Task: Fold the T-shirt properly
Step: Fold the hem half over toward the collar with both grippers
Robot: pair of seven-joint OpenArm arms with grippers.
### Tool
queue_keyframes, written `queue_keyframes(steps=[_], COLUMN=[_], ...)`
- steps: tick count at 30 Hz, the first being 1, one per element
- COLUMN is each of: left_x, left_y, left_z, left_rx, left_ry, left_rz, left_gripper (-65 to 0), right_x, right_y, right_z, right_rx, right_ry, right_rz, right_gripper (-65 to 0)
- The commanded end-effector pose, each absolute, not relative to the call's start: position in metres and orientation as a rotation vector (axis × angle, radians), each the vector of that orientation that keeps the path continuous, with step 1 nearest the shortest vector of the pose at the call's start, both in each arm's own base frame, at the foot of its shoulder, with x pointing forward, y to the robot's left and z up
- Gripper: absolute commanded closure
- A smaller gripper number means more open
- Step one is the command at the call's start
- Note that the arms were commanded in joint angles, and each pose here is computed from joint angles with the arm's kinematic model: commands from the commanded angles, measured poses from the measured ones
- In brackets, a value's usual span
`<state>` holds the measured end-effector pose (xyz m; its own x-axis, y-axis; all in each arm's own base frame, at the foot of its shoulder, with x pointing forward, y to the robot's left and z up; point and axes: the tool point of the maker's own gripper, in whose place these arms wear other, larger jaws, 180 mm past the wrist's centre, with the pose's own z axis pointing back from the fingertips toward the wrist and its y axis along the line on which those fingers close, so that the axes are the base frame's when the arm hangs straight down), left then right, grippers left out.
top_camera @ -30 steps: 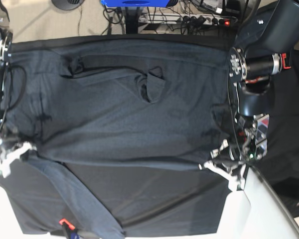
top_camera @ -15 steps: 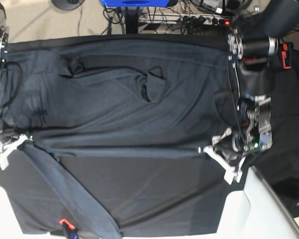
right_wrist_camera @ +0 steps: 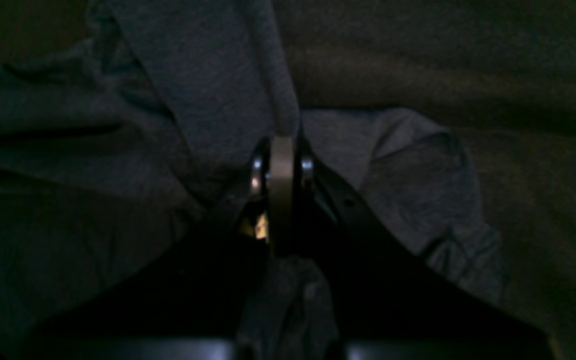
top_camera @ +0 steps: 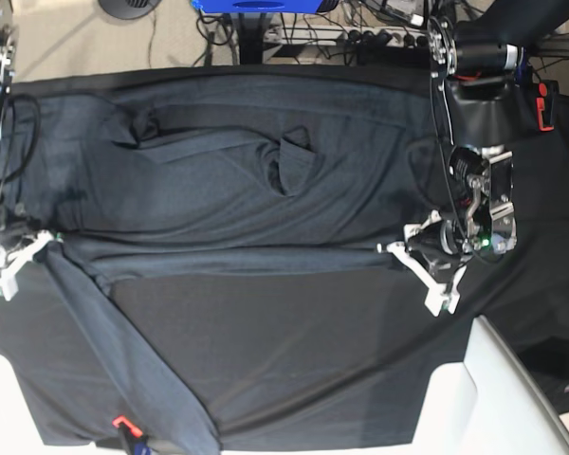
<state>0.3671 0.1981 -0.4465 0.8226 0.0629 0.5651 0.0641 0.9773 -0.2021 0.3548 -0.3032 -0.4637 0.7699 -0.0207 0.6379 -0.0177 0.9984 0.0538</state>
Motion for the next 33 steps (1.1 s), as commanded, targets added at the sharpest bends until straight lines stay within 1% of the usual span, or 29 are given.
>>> queue_keyframes(steps=[1, 6, 12, 19, 23, 26, 33], left_x=[0.381, 0.373, 0.354, 0.332, 0.324, 0.320, 0.303], left_y=[0.206, 0.206, 0.200, 0.202, 0.200, 0.199, 0.200], left_z=[-0.427, -0.418, -0.422, -0.423, -0.418, -0.415, -0.427], left_rx=[-0.203, -0.182, -0.176, -0.156, -0.144, -0.139, -0.139], left_ry=[-0.673, -0.672, -0.665, -0.649, -0.638, -0.645, -0.607], left_rz=[-0.010, -0.039, -0.065, -0.084, -0.105, -0.115, -0.113], left_gripper=[0.0, 0.0, 0.0, 0.0, 0.0, 0.0, 0.0], right_x=[0.367, 0.359, 0.350, 0.335, 0.320, 0.308, 0.290], right_y=[-0.313, -0.322, -0.319, -0.314, -0.315, -0.315, -0.317], right_z=[-0.445, -0.434, -0.436, -0.435, -0.443, -0.451, -0.461], right_rx=[0.041, 0.028, 0.023, 0.011, 0.008, 0.023, 0.022], right_ry=[-0.740, -0.772, -0.735, -0.737, -0.695, -0.688, -0.651], right_rz=[0.003, -0.037, -0.025, 0.013, 0.010, -0.054, -0.072], right_gripper=[0.0, 0.0, 0.0, 0.0, 0.0, 0.0, 0.0])
